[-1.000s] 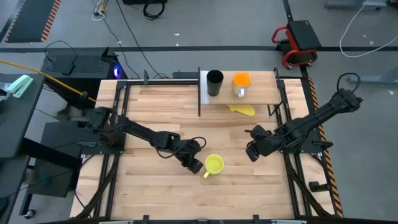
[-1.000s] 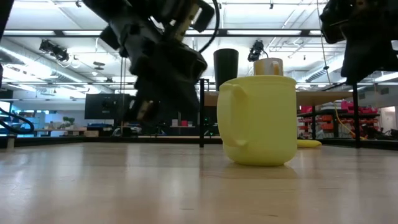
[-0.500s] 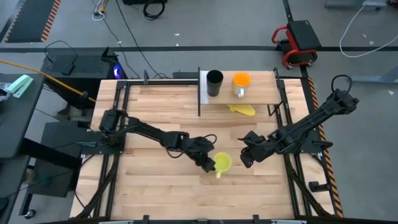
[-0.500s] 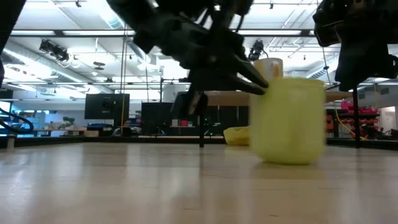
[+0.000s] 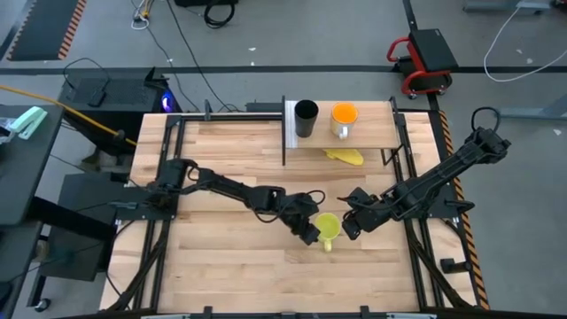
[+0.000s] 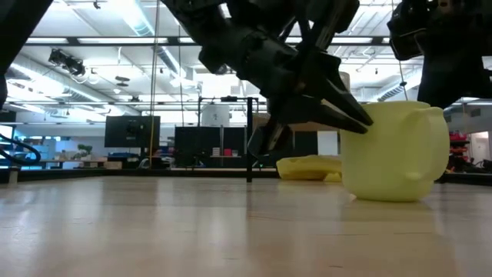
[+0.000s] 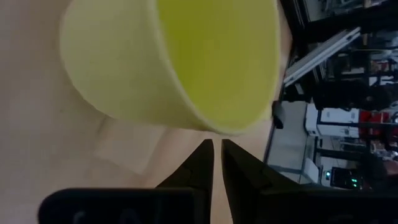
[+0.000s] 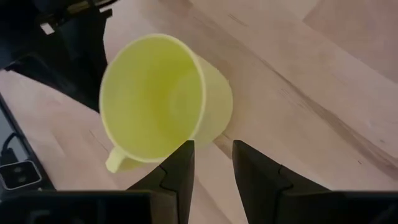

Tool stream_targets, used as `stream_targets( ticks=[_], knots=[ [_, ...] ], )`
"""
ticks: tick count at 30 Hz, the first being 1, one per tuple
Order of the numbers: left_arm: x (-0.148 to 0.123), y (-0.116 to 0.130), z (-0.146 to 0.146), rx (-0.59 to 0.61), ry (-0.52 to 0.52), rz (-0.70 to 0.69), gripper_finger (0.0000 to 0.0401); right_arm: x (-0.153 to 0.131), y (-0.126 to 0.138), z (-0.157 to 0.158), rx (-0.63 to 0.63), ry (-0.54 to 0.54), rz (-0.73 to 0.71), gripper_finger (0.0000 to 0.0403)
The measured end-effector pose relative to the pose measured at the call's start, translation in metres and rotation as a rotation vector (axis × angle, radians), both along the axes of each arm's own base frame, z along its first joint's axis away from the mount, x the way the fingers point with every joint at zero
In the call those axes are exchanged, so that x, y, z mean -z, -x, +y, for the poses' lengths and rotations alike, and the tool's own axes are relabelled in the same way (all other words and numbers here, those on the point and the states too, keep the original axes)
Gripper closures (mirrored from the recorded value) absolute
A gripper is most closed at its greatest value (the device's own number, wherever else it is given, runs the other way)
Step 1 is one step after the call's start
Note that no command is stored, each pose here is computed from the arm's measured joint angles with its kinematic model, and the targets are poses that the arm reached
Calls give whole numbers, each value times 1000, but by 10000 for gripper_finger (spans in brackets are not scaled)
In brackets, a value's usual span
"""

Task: Stack small to large cups/mugs on shelf
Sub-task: Put the yellow mug on the shelf

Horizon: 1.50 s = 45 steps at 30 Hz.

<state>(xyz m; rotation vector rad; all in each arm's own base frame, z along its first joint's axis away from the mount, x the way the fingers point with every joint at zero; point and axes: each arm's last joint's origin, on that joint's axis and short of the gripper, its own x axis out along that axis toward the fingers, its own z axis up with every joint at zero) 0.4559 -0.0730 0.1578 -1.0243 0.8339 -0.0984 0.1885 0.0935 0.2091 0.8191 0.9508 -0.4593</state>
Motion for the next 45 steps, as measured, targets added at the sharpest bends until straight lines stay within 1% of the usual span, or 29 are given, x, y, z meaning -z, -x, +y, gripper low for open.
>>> stream_targets(
  ticks=[7,11,13,15,18,20,23,28,33,37,45],
  knots=[
    [0,0,1,4,-10,2,366,-2,-1,0,-18,-2,-2,287],
    [-9,4,1,22,-11,4,373,-21,-9,1,-66,-25,-42,287],
    [-12,5,2,30,-19,2,373,-35,-12,-1,-84,-8,-47,287],
    [-13,9,4,31,-30,34,372,-46,-13,-6,-94,25,-16,287],
    [-12,9,9,21,-45,51,369,-52,-12,-14,-117,81,52,287],
    [-11,10,9,18,-48,62,369,-52,-16,-18,-127,75,46,286],
    [-11,10,12,17,-60,57,372,-45,-25,-21,-168,66,77,285],
    [-11,10,12,24,-69,57,371,-26,-39,-21,-212,99,170,283],
    [-6,15,13,38,-91,120,365,-16,-49,-18,-224,104,175,283],
    [-3,17,15,40,-99,162,368,-9,-57,-15,-241,94,173,285],
    [-2,18,15,48,-104,171,367,0,-61,-15,-215,90,205,289]
  ],
)
